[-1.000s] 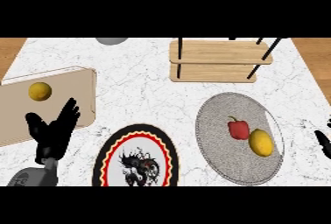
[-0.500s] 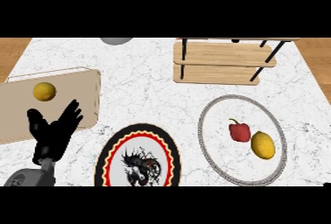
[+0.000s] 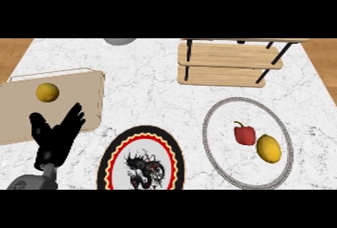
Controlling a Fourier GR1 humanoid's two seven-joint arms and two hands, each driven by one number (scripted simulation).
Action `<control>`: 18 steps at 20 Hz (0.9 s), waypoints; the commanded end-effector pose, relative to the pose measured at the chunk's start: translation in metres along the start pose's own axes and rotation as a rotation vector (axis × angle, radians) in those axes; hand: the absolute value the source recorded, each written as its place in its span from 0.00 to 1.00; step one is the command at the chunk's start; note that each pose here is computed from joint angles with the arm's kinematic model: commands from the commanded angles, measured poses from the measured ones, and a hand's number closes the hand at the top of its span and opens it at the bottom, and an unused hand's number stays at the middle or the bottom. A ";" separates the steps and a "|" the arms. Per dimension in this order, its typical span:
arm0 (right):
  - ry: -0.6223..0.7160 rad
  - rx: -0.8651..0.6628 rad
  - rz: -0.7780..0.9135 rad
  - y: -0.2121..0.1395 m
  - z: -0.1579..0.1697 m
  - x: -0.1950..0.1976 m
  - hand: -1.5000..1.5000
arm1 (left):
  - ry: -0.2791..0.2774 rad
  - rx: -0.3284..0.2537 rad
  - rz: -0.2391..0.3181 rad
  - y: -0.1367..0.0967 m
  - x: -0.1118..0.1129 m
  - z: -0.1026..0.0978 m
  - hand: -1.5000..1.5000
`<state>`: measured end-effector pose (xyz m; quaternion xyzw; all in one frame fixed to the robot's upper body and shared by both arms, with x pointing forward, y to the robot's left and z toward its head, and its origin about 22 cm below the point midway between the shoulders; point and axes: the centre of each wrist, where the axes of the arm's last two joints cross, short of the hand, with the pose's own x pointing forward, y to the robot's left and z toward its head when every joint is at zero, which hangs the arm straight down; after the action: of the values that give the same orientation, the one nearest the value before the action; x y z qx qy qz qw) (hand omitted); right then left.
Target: Pick the bell pepper from the placemat and place it in the tiered shelf
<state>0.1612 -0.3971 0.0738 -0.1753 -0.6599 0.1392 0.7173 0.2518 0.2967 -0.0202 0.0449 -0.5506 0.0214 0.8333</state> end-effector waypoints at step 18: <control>0.309 0.038 0.265 0.100 -0.064 0.061 0.00 | 0.062 -0.001 -0.004 0.004 -0.019 0.008 0.50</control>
<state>0.2246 -0.2930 0.0925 -0.2611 -0.5284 0.2008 0.7825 0.2508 0.2928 -0.0189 0.0457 -0.5472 0.0182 0.8356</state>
